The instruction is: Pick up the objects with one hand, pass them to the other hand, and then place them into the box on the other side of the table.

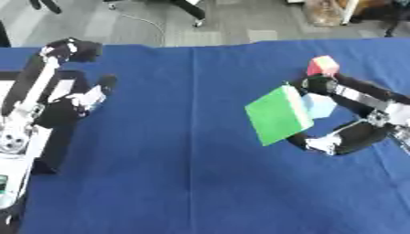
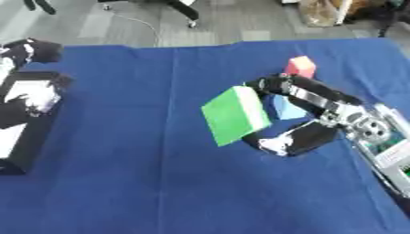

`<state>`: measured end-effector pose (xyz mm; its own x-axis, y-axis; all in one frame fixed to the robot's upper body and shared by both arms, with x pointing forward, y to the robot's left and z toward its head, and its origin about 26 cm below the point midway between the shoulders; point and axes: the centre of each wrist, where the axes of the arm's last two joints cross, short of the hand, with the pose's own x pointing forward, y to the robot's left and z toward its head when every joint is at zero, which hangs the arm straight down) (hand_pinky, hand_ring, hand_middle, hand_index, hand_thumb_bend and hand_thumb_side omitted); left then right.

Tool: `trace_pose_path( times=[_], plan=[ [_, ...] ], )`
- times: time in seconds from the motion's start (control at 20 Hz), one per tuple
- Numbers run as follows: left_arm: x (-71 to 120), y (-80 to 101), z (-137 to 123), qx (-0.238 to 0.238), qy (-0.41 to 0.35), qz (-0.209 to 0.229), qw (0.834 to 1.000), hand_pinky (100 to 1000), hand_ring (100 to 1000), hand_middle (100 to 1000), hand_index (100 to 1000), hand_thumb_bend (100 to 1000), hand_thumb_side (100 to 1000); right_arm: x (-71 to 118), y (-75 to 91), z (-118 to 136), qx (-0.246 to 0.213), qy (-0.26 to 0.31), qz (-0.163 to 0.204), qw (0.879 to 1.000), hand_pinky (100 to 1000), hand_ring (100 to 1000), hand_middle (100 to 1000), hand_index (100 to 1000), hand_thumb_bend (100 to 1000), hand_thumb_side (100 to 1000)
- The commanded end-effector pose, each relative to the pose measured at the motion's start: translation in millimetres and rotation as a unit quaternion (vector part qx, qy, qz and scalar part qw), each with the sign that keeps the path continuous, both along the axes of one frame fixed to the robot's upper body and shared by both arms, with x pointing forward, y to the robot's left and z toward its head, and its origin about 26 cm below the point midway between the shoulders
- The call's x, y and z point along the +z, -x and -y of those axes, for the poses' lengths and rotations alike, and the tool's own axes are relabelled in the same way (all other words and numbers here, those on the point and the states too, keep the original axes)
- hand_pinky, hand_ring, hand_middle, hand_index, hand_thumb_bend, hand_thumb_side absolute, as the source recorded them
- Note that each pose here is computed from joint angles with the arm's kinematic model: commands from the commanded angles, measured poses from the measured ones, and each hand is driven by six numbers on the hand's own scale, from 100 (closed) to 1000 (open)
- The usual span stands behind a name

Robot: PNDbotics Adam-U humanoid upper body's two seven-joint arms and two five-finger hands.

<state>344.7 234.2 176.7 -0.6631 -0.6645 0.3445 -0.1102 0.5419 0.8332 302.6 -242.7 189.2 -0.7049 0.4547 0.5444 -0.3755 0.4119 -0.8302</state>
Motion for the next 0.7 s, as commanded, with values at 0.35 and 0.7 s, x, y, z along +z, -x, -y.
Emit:
trace_pose_path(
  times=[0.35,0.7],
  plan=[
    [39.9,-17.2,33.7,-0.056,-0.120,0.057,0.989,805,709,695,850,428,723,9.5,-2.3,-27.5,0.055,0.034,0.029,0.997,857,695,579,517,163,367],
    [59.9,-33.0,62.7,-0.077,-0.199,0.079,0.974,838,716,713,879,491,713,17.3,-1.2,-47.8,0.098,0.064,0.047,0.992,853,702,584,516,169,364]
  ],
)
